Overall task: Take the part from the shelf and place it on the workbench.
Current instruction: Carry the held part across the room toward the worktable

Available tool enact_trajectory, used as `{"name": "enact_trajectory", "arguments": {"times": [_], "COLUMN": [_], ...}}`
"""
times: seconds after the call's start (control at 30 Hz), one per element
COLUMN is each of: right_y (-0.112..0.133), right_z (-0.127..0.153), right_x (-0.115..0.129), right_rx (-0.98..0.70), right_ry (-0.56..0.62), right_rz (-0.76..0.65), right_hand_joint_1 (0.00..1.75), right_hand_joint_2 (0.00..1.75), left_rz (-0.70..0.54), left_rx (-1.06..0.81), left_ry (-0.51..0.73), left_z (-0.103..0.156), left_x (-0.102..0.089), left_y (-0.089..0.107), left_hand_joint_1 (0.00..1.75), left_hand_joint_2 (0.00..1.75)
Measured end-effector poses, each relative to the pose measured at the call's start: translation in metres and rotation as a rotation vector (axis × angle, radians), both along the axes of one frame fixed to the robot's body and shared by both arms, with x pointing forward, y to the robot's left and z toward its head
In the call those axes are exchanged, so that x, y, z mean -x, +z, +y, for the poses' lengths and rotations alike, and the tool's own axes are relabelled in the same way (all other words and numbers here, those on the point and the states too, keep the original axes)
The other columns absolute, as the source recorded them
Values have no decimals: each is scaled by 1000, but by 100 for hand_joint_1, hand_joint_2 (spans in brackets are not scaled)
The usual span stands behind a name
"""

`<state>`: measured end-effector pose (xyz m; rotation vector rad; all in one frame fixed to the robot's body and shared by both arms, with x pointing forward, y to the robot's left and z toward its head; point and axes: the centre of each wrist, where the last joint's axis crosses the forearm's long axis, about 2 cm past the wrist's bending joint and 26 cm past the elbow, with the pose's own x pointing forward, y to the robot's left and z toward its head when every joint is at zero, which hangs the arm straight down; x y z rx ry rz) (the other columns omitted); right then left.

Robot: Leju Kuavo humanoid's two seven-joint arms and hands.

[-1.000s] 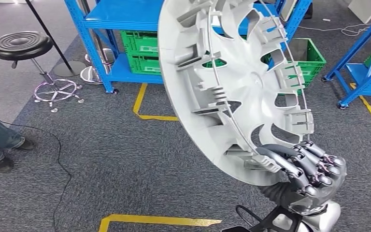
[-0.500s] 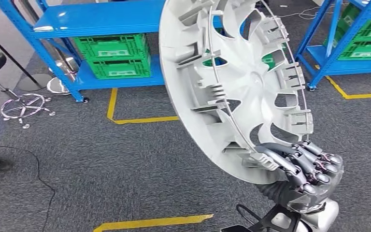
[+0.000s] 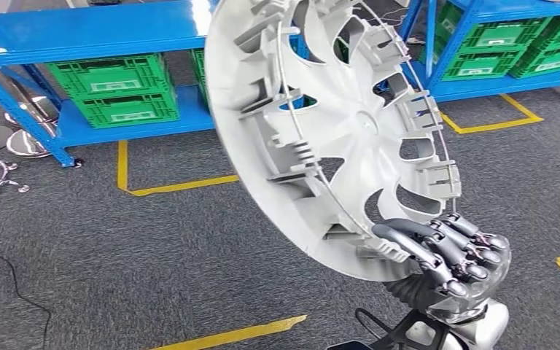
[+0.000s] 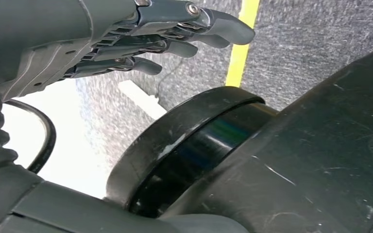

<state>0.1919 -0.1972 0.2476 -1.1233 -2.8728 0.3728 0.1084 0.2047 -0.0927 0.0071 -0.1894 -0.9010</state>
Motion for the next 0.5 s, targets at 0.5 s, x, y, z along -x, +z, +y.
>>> {"name": "enact_trajectory", "arguments": {"times": [0.5], "right_y": [5], "right_z": [-5], "right_x": [-2], "right_rx": [172], "right_ry": [-101], "right_rz": [-67], "right_hand_joint_1": [175], "right_hand_joint_2": [175], "left_rz": [-7], "left_rx": [2], "left_ry": [-27], "left_z": [3], "left_x": [-3], "left_y": [0], "left_hand_joint_1": [0], "left_hand_joint_2": [175]}}
